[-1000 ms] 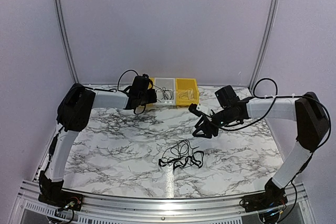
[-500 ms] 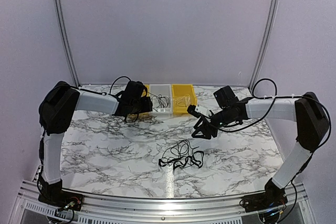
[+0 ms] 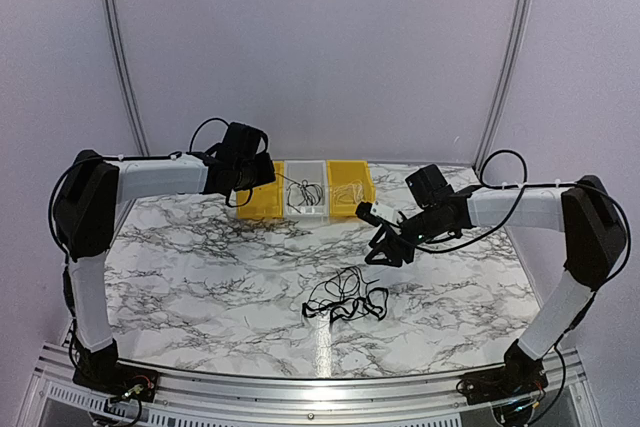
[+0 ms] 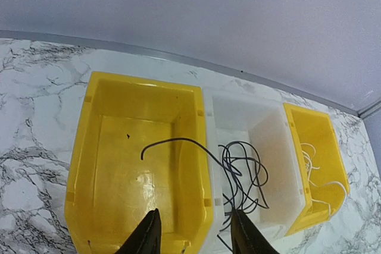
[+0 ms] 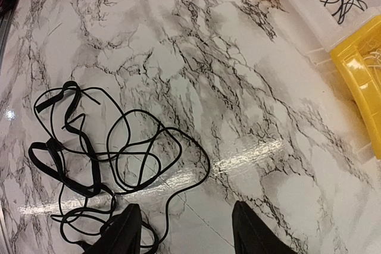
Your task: Untangle the cables
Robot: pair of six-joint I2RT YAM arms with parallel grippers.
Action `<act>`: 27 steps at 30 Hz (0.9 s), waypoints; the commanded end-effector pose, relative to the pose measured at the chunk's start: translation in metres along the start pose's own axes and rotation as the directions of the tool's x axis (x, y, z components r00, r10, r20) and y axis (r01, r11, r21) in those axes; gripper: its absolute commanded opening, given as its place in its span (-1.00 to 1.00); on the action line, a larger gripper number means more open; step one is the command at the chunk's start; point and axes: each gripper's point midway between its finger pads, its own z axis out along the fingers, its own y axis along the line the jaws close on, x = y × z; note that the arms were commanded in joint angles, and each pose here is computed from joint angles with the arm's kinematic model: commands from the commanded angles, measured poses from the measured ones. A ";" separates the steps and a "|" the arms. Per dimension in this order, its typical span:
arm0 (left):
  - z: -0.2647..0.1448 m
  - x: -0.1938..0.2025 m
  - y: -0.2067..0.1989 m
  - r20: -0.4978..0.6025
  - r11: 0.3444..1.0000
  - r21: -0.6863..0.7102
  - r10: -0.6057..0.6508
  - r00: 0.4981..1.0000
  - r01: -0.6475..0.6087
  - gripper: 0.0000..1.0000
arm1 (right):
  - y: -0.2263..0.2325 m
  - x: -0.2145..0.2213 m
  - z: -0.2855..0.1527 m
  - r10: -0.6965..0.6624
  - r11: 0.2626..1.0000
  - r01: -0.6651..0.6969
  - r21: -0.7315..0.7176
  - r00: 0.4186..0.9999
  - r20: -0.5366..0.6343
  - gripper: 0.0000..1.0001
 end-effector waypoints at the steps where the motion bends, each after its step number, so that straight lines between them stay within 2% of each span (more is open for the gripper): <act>1: 0.010 -0.001 0.012 -0.053 0.990 -0.087 0.107 0.993 -0.111 -0.18 | -0.003 -0.013 -0.003 -0.043 0.999 0.043 0.022 0.999 0.010 0.05; 4: 0.020 0.003 0.022 -0.113 0.974 -0.136 0.168 0.979 -0.182 -0.14 | -0.002 -0.012 -0.002 -0.047 0.999 0.047 0.019 0.999 0.006 0.05; 9: 0.034 0.010 0.028 -0.175 0.969 -0.123 0.193 0.965 -0.216 -0.17 | 0.000 -0.010 0.001 -0.052 0.999 0.052 0.010 0.999 -0.004 0.05; 21: 0.071 0.018 0.043 -0.222 0.951 -0.153 0.231 0.947 -0.268 -0.23 | -0.002 -0.005 0.005 -0.065 0.998 0.066 0.022 0.997 -0.034 0.04; 27: 0.090 0.012 0.037 -0.209 0.950 -0.124 0.256 0.944 -0.285 -0.43 | -0.002 -0.002 0.007 -0.063 0.998 0.064 0.020 0.997 -0.045 0.05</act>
